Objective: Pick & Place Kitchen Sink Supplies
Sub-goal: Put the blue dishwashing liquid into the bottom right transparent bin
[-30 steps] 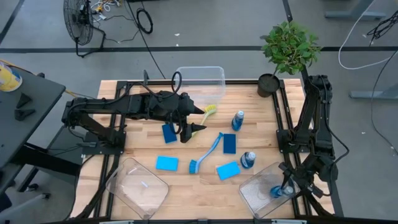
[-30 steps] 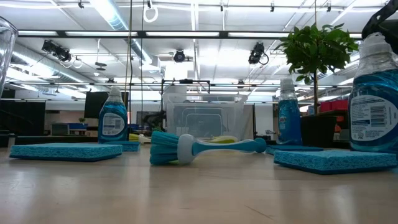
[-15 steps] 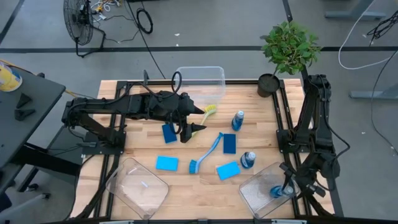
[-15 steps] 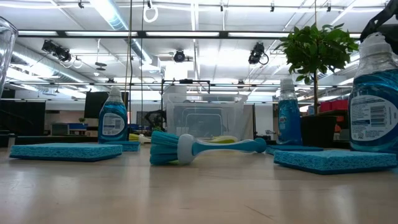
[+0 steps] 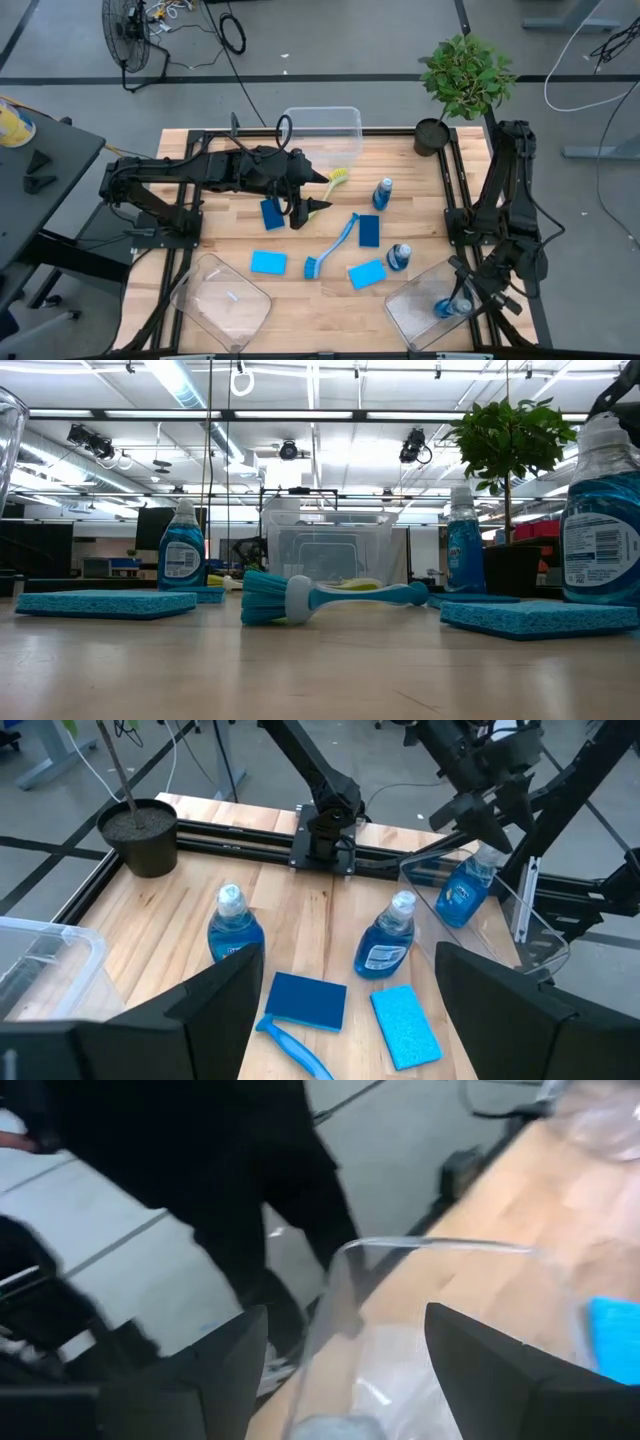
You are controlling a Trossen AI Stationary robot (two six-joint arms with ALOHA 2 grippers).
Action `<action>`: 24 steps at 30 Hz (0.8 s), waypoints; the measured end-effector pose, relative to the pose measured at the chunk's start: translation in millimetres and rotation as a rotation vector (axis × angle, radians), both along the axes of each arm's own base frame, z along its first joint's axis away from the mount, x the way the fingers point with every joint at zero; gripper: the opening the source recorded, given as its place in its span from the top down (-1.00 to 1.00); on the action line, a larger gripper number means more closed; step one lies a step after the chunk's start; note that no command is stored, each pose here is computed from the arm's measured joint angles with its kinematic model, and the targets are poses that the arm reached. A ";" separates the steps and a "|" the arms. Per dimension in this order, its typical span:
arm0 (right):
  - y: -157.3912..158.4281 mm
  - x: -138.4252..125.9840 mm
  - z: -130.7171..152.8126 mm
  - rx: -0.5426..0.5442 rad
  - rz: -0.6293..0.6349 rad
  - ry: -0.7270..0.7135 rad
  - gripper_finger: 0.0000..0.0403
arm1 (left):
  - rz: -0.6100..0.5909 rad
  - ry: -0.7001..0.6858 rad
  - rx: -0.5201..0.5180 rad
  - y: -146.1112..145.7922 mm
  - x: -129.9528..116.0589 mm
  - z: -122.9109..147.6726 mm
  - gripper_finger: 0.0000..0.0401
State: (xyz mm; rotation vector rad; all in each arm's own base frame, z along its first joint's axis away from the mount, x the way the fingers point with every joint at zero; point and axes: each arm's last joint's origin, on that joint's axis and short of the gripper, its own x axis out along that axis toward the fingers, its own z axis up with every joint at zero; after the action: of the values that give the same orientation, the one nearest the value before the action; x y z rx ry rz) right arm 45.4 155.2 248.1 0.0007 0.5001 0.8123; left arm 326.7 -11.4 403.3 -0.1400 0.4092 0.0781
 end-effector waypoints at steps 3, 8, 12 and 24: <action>-3.2 4.1 4.7 -0.022 -0.060 -0.025 -0.35 | 0.000 0.000 0.000 0.1 0.0 0.0 -0.49; -11.8 9.5 5.9 -0.076 -0.146 -0.032 -0.35 | -0.010 0.001 0.023 0.1 0.0 0.0 -0.49; -19.0 14.4 8.2 -0.095 -0.217 -0.043 -0.35 | -0.023 0.003 0.054 0.1 0.0 0.0 -0.49; -36.2 33.4 14.2 -0.068 -0.403 -0.057 -0.35 | -0.024 0.001 0.074 0.3 0.1 0.3 -0.49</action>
State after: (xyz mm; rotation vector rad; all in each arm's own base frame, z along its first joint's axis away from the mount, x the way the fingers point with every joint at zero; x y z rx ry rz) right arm 78.9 119.0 262.3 0.0154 0.4538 0.3994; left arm 326.8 -11.1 403.6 -0.0621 0.4082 0.0695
